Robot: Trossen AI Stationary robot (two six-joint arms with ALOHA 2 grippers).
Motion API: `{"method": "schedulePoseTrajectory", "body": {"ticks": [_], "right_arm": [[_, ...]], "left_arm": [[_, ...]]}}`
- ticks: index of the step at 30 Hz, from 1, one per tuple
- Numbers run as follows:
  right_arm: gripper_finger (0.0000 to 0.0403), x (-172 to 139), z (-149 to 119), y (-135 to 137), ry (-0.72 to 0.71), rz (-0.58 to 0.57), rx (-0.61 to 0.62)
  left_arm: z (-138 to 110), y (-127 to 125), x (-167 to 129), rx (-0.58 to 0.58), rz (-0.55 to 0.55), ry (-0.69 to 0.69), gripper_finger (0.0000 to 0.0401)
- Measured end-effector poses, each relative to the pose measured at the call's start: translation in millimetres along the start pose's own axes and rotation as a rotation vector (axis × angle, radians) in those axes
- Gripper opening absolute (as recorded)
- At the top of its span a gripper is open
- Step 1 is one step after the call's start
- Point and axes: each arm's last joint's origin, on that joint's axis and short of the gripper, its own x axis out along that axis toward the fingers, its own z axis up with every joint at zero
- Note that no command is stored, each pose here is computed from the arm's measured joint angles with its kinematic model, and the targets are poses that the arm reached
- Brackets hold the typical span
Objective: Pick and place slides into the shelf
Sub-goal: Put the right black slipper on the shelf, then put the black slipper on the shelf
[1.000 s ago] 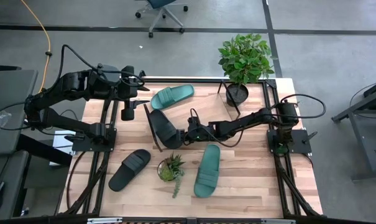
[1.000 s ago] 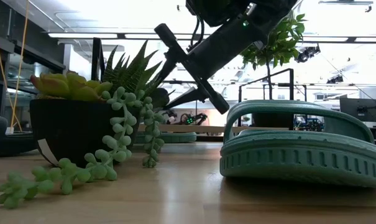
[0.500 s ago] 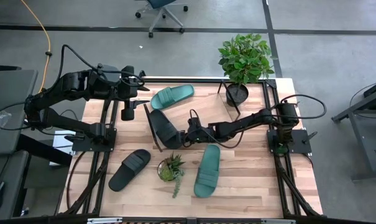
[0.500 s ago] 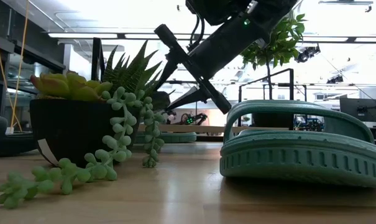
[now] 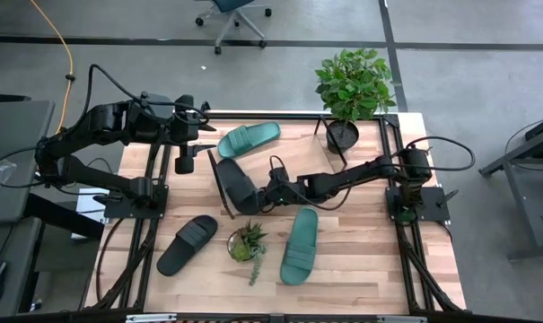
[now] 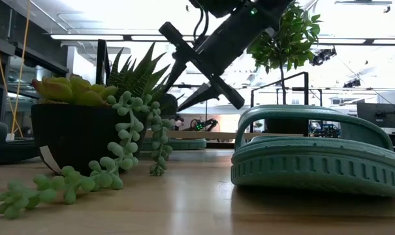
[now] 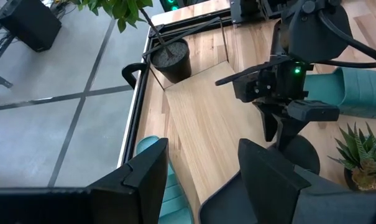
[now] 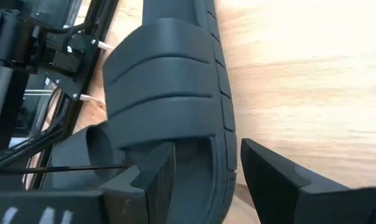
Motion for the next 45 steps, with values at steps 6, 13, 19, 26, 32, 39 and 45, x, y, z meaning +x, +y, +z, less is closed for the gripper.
{"method": "schedulePoseTrajectory", "body": {"ticks": [6,13,19,26,32,39,45], "right_arm": [[0.0172,-0.1,-1.5,-3.2,0.011,-0.032,0.004],[0.0172,-0.5,-0.9,-3.9,-0.039,-0.054,0.006],[0.0172,-0.7,-2.1,-6.9,-0.025,-0.084,0.020],[0.0172,-0.3,-1.6,-6.7,-0.003,-0.074,0.025],[0.0172,0.4,0.7,-5.0,0.000,-0.048,0.033],[0.0166,0.9,4.2,-2.9,-0.048,-0.031,0.039],[0.0112,1.2,5.6,-2.8,-0.057,-0.029,0.040]], "left_arm": [[0.0,0.0,0.0,0.000,0.000,0.000,0.0182],[0.0,0.0,0.0,0.000,0.000,0.000,0.0182],[-0.1,-0.1,0.0,0.000,-0.001,0.001,0.0182],[-0.2,-0.1,0.1,0.000,-0.001,0.001,0.0182],[-0.1,-0.1,0.0,0.000,-0.001,0.001,0.0182],[-0.2,-0.1,0.1,0.000,-0.001,0.001,0.0182],[-0.1,-0.1,0.1,0.001,-0.001,0.001,0.0182]]}}
